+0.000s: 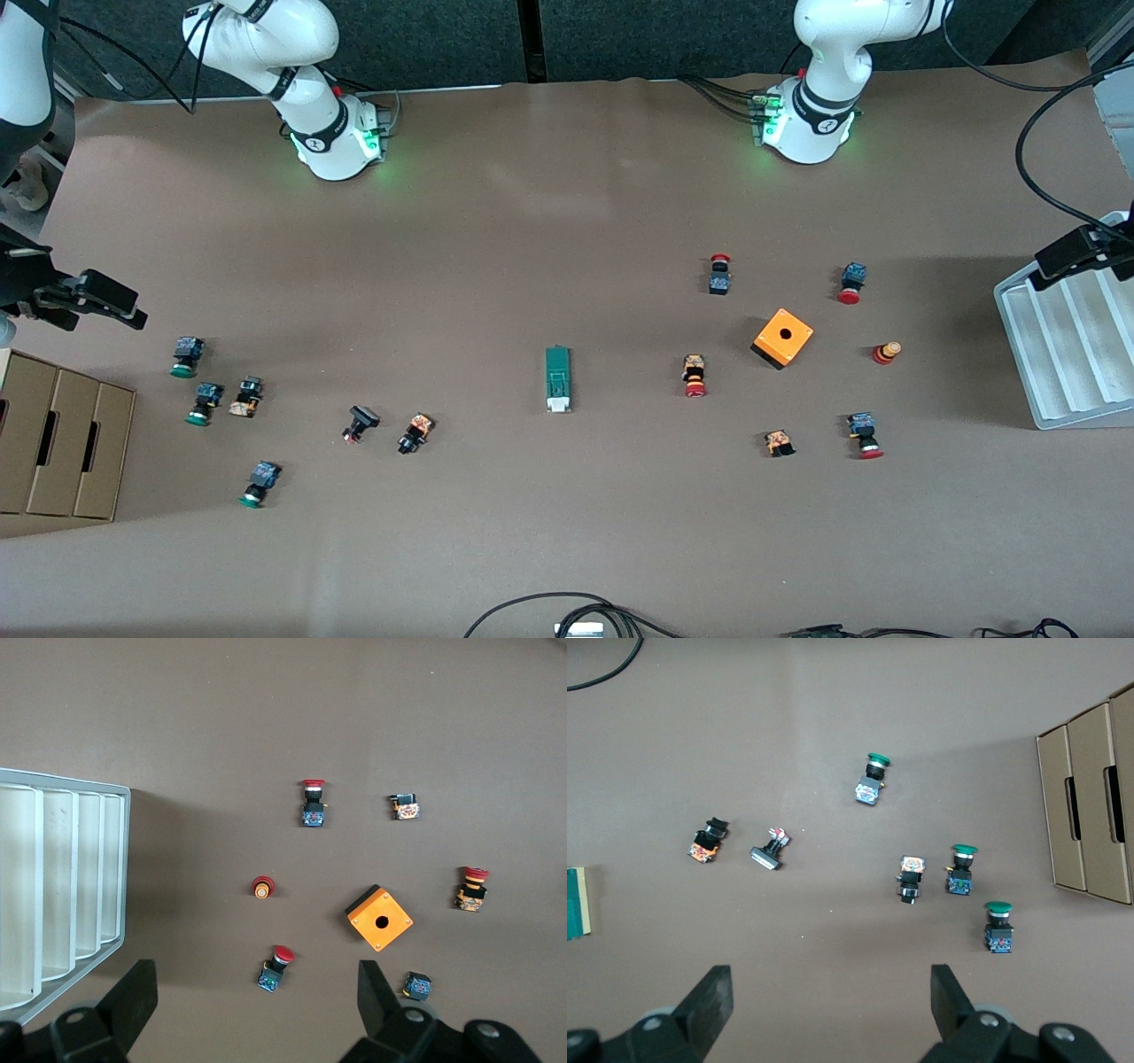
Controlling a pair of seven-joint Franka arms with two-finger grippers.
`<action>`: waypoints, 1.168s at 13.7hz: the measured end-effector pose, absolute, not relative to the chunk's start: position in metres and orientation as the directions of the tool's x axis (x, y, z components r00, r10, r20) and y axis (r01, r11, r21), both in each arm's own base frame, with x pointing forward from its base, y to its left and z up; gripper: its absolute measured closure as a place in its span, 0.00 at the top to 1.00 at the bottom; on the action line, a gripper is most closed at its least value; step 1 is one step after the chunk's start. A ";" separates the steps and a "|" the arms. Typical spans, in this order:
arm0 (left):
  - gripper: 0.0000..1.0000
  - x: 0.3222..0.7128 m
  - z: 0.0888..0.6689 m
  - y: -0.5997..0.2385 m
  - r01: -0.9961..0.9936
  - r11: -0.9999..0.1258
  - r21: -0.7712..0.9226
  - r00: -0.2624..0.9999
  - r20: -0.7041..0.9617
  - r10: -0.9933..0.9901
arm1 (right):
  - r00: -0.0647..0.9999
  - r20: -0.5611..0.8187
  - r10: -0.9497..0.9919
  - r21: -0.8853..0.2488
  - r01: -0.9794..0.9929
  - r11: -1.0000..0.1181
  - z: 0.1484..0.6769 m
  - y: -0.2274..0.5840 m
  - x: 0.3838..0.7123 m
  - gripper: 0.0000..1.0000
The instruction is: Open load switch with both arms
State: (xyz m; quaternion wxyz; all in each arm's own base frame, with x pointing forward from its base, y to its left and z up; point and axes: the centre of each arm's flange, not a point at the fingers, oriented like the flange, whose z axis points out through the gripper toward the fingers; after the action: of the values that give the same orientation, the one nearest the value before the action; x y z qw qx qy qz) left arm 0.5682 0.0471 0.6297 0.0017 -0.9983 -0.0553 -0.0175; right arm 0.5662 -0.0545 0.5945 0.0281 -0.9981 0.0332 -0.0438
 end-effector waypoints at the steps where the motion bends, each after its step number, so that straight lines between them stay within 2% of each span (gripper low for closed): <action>1: 1.00 0.568 0.630 0.047 0.110 -0.994 -0.001 0.993 0.035 0.110 | 0.994 0.086 -0.068 -0.059 -0.064 -0.996 0.595 -0.054 0.566 1.00; 16: 1.00 0.570 0.627 0.046 0.108 -0.994 -0.001 0.994 0.030 0.108 | 0.994 0.089 -0.065 -0.057 -0.060 -0.997 0.595 -0.053 0.567 1.00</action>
State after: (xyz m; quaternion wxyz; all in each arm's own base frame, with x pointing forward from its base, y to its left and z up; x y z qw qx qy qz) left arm 0.5698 0.0459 0.6268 0.0012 -0.9984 -0.0542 -0.0149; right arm 0.5667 -0.0525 0.5951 0.0271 -0.9981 0.0312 -0.0456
